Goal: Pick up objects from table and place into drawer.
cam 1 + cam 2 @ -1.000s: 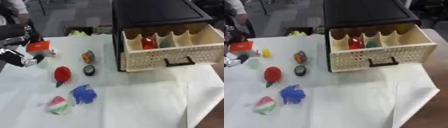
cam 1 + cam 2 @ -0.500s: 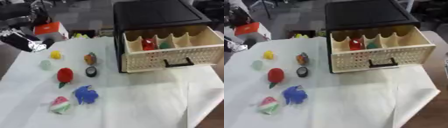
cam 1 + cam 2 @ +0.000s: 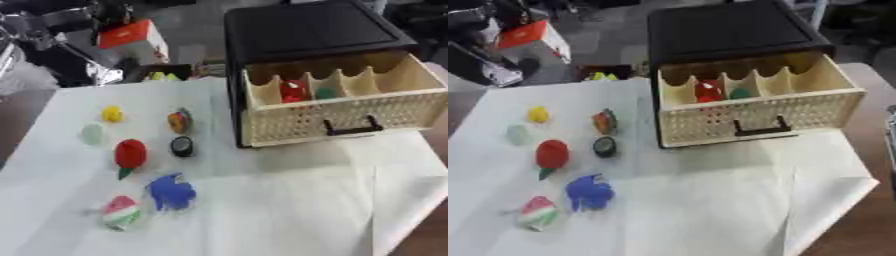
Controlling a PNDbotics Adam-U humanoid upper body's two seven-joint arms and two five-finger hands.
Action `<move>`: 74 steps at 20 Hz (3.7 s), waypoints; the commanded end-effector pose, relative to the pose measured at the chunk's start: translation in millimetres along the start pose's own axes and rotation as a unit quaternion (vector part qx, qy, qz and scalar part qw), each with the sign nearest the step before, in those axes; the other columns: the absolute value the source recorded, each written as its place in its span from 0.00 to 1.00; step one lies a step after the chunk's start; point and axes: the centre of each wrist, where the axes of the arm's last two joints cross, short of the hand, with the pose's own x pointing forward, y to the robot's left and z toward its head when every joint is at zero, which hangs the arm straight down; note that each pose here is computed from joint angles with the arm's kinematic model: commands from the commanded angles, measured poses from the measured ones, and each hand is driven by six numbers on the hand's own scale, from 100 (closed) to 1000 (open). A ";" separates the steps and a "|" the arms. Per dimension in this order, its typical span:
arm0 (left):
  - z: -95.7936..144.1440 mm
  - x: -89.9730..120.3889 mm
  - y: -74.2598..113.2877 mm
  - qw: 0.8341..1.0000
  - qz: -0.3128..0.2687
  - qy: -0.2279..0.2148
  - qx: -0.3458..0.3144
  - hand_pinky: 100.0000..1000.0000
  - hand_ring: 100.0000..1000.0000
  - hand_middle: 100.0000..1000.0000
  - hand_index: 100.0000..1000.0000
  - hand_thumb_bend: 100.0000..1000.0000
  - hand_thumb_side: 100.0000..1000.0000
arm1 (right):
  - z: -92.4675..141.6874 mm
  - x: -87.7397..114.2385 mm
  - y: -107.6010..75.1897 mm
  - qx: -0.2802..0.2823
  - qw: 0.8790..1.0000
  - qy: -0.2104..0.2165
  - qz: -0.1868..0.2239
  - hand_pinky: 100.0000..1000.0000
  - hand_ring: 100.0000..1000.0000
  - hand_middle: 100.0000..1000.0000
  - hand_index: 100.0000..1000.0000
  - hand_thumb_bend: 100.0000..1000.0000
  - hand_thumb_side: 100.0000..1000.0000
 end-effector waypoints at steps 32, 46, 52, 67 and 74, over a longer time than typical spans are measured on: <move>-87.5 32.7 12.2 0.991 0.093 -0.023 0.096 0.16 0.25 0.14 0.35 0.00 0.17 | -13.1 16.8 11.3 0.011 0.999 -0.023 -0.039 0.22 0.49 0.47 0.78 0.00 0.63; -101.9 34.5 -2.5 0.990 0.107 -0.018 0.085 0.17 0.25 0.14 0.36 0.00 0.17 | -14.2 18.3 13.1 0.012 0.999 -0.022 -0.044 0.22 0.49 0.47 0.78 0.00 0.61; -105.2 31.8 -11.2 0.992 0.102 -0.006 0.077 0.17 0.25 0.15 0.37 0.00 0.17 | -14.4 18.5 13.3 0.012 0.999 -0.022 -0.046 0.22 0.49 0.47 0.78 0.00 0.60; -106.8 22.6 -31.2 0.995 0.086 0.012 0.048 0.32 0.42 0.35 0.62 0.00 0.16 | -15.0 18.5 12.7 0.008 0.999 -0.021 -0.043 0.22 0.48 0.46 0.78 0.00 0.59; -106.4 17.5 -40.1 0.995 0.081 0.031 0.045 0.33 0.44 0.38 0.65 0.00 0.18 | -15.6 19.1 13.0 0.006 0.999 -0.022 -0.044 0.22 0.48 0.46 0.78 0.00 0.59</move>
